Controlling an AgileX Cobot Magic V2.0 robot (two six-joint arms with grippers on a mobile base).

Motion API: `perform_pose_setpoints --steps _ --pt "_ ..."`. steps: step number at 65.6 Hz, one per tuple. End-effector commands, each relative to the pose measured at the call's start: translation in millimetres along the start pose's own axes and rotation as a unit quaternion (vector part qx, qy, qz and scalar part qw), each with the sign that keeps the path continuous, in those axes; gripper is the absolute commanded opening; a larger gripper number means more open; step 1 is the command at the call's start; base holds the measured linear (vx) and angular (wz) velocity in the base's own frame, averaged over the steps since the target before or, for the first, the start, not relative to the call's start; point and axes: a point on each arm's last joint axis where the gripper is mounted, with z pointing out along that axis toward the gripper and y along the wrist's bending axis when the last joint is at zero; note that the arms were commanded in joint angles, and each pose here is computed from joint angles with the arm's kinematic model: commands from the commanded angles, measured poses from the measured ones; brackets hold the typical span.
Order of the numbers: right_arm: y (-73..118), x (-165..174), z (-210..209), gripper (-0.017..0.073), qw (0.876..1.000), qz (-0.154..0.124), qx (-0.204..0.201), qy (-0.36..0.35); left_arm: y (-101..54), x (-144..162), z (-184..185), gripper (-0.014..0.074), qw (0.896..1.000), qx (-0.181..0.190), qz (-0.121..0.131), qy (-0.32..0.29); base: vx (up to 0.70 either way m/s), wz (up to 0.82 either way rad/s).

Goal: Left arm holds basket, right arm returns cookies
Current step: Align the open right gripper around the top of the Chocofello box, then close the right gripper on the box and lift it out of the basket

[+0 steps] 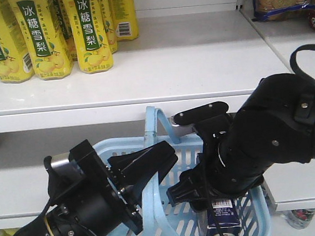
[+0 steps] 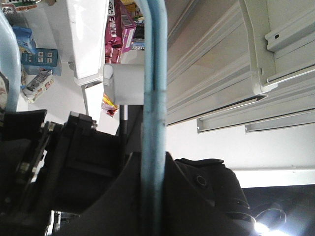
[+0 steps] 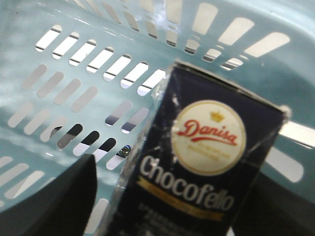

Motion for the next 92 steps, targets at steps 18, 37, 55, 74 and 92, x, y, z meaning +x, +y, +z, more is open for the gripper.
perform_pose_setpoints --steps 18,37,55,74,92 --pt "0.7 -8.7 -10.7 0.0196 0.999 -0.017 -0.006 -0.048 -32.2 1.6 2.4 0.0 0.994 0.108 -0.001 0.003 0.0 0.0" --pt "0.2 -8.9 -10.7 -0.0012 0.999 -0.02 -0.004 -0.048 -32.2 1.6 2.4 0.0 0.994 0.108 -0.001 0.003 0.0 0.0" --pt "-0.9 -5.2 -24.5 -0.0008 0.998 -0.013 -0.021 -0.064 -32.2 1.6 2.4 0.0 0.994 0.108 -0.001 0.003 0.0 0.0" --pt "-5.9 2.9 -48.0 -0.0007 0.995 -0.003 -0.037 -0.09 -32.2 1.6 2.4 0.0 0.994 0.108 -0.001 0.003 0.0 0.0" --pt "-10.5 12.3 -69.1 -0.0007 0.992 0.006 -0.056 -0.111 -32.2 1.6 2.4 0.0 0.994 0.108 -0.001 0.003 0.0 0.0"
